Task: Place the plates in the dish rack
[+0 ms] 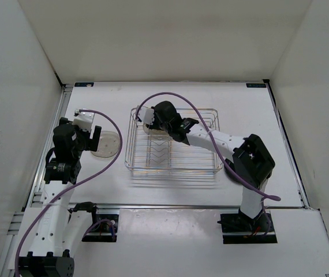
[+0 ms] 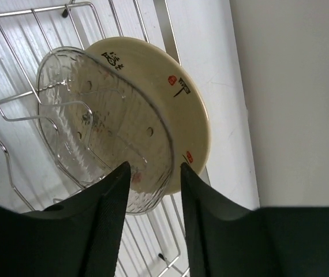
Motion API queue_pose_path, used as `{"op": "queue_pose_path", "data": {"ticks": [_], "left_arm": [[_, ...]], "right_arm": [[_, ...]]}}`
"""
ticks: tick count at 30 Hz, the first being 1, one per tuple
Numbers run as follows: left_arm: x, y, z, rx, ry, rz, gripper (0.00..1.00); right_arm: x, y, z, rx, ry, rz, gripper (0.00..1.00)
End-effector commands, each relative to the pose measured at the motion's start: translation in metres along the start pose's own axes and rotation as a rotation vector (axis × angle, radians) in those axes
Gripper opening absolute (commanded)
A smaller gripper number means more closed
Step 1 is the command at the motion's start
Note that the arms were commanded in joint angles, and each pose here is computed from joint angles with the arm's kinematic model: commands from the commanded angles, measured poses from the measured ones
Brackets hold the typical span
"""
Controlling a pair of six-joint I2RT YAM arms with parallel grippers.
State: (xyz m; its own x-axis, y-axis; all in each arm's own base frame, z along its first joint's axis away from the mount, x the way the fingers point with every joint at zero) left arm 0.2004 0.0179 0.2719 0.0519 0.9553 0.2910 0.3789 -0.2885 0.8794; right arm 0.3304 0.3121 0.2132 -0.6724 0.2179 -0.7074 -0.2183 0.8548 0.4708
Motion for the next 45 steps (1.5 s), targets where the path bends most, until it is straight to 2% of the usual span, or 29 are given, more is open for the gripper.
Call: {"op": "queue_pose_path", "data": {"ticks": [1,10,12,15,18,19,20,22,23,26,31,38,45], "left_arm": [[-0.002,-0.004,-0.001,-0.003,-0.017,-0.029,1.0],[0.0,-0.023,0.006,0.043,-0.049,-0.07,1.0],[0.001,-0.029,0.009,0.061,-0.065,-0.083,0.99],[0.004,-0.049,0.02,0.119,-0.1,-0.133,0.94],[0.009,-0.071,0.032,0.179,-0.151,-0.207,0.92],[0.011,-0.078,0.036,0.197,-0.16,-0.228,0.92],[0.017,-0.09,0.042,0.246,-0.162,-0.274,0.91],[0.019,-0.1,0.05,0.264,-0.232,-0.332,0.88],[0.027,-0.113,0.057,0.313,-0.236,-0.391,0.87],[0.037,-0.116,0.069,0.318,-0.289,-0.464,0.85],[0.048,-0.115,0.086,0.34,-0.313,-0.482,0.83],[0.056,-0.114,0.103,0.348,-0.354,-0.532,0.81],[0.058,-0.121,0.123,0.374,-0.41,-0.573,0.81]], "right_arm": [[-0.025,0.015,-0.015,-0.02,-0.089,0.023,0.48],[-0.083,0.03,-0.063,-0.019,-0.284,-0.015,0.74],[-0.096,0.029,-0.079,-0.012,-0.314,-0.056,0.75],[-0.118,0.008,-0.095,0.059,-0.364,-0.027,0.79],[-0.151,-0.024,-0.12,0.109,-0.421,0.101,0.84],[-0.149,-0.038,-0.12,0.136,-0.347,0.122,0.84],[-0.16,-0.062,-0.129,0.174,-0.34,0.177,0.84],[-0.163,-0.099,-0.145,0.209,-0.296,0.323,0.84],[-0.162,-0.106,-0.154,0.186,-0.275,0.361,0.83],[-0.147,-0.139,-0.166,0.179,-0.2,0.467,0.83],[-0.119,-0.185,-0.179,0.171,-0.124,0.63,0.83],[-0.082,-0.222,-0.185,0.152,-0.034,0.754,0.83],[-0.069,-0.242,-0.192,0.118,-0.026,0.836,0.83]]}}
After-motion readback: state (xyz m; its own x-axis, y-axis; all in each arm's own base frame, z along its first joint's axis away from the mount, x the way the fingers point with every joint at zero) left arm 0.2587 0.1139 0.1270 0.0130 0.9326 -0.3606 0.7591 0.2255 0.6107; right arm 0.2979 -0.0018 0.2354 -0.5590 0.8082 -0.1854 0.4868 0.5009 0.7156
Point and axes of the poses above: each gripper's point midway between its finger pads, its own z axis out along the fingers, its own x axis along the line the jaws close on, y = z × x, the point moved 9 cm from there along -z, back along the fingers, and after that the axes turned 4 degrees about -z, right-handed, at the moved point
